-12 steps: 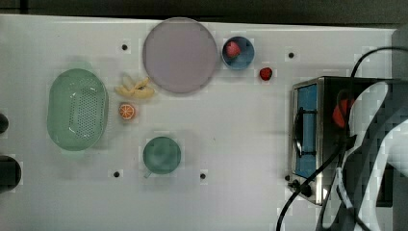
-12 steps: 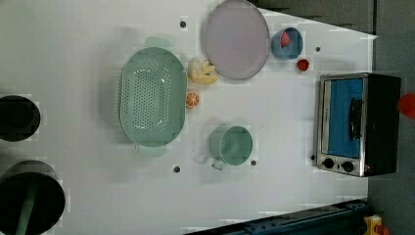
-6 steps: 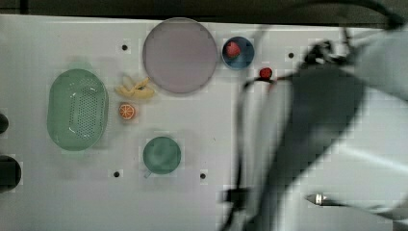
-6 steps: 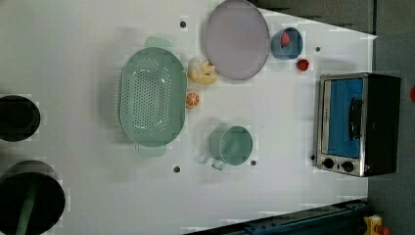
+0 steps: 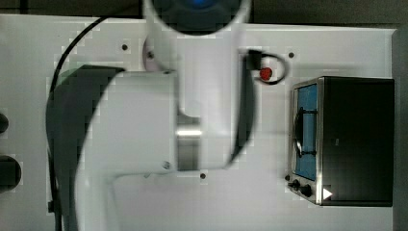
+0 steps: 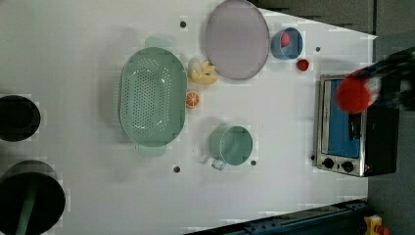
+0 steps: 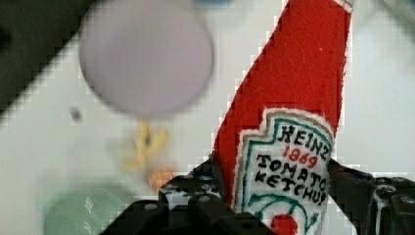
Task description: Pick Ketchup from oven and place it on table.
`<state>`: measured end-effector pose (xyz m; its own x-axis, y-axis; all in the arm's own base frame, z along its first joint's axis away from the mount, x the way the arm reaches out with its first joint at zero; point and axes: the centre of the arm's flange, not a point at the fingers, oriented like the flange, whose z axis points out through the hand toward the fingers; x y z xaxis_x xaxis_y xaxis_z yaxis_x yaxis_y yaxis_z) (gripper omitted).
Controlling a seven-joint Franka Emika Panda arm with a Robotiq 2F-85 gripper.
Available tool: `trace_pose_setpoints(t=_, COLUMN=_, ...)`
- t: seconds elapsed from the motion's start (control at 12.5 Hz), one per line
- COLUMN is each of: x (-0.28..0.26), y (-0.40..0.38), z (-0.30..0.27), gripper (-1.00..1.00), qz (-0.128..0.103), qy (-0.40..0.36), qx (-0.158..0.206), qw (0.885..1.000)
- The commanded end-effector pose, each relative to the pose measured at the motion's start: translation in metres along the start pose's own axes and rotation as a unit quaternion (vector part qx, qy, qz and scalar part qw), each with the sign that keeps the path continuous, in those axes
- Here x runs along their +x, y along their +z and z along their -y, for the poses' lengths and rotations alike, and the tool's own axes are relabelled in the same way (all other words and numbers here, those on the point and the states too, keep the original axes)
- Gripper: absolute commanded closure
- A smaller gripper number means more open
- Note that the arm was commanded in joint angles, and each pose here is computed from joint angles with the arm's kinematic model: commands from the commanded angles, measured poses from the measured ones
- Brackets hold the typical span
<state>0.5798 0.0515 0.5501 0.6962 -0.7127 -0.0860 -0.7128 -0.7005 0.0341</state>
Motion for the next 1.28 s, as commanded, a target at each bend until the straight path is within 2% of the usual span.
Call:
trace_pose_setpoints(t=0.08, x=0.02, y=0.058, z=-0.025, gripper=-0.27, qz=0.014, qy=0.027, qx=-0.034, qw=0.999)
trace_pose_setpoints(t=0.64, x=0.02, y=0.232, z=-0.062, gripper=-0.27, qz=0.003, qy=0.042, qx=-0.032, qw=0.999)
trace_pose_setpoints(t=0.8, x=0.021, y=0.274, z=-0.067, gripper=-0.27, qz=-0.007, qy=0.045, qx=-0.024, qw=0.999)
trace_pose_setpoints(t=0.88, x=0.022, y=0.291, z=-0.066, gripper=-0.27, qz=-0.01, qy=0.045, qx=-0.021, qw=0.999)
trace_pose_setpoints(t=1.12, x=0.026, y=0.33, z=-0.069, gripper=-0.26, qz=0.001, qy=0.048, qx=-0.039, qw=0.998)
trace_pose_setpoints(t=1.28, x=0.03, y=0.338, z=-0.071, gripper=-0.27, qz=-0.007, qy=0.052, qx=-0.033, qw=0.998)
